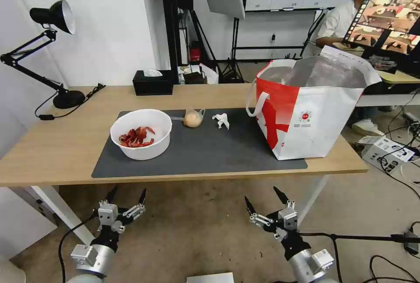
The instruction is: Pick up the trash from the table and place it into the takeout bag.
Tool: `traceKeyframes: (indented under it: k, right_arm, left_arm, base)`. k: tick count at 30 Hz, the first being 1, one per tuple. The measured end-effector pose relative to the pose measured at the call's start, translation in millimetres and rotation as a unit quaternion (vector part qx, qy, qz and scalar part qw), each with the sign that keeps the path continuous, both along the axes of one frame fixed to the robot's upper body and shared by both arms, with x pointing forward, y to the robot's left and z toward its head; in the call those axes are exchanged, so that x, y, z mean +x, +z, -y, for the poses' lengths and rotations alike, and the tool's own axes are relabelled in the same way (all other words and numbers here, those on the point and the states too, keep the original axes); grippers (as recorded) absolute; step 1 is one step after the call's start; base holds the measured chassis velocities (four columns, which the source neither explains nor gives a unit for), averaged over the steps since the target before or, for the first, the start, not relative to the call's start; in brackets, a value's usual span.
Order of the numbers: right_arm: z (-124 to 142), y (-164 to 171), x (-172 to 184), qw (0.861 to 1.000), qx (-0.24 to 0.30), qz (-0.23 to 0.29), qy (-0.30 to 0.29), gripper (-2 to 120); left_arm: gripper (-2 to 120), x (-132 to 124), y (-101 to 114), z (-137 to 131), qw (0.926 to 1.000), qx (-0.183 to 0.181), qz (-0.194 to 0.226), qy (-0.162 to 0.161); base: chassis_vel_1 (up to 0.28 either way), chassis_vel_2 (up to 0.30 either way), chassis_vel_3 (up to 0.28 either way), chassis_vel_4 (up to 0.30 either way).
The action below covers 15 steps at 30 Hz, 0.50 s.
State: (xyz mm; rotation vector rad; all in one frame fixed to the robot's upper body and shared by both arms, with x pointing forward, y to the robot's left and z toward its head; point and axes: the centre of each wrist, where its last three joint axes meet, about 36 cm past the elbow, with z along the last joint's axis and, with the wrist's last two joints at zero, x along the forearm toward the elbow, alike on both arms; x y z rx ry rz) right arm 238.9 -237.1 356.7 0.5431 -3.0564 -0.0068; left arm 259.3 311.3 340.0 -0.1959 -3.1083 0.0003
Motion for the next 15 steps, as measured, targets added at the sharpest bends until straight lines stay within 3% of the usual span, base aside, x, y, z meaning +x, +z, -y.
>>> traceKeyframes:
  k: [9,15]
  right_arm:
    - [-9,17,17,1.000,0.001,0.010,0.018,100]
    - [-28,61,86,0.997,-0.006,0.040,0.061,100]
  left_arm:
    - [100,2,2,-2,1.0000,0.002,0.003,-0.001]
    - [100,2,7,-3,1.0000,0.002,0.009,0.001]
  base:
    - [0.000,0.000,0.000,0.000]
    - [0.000,0.000,0.000,0.000]
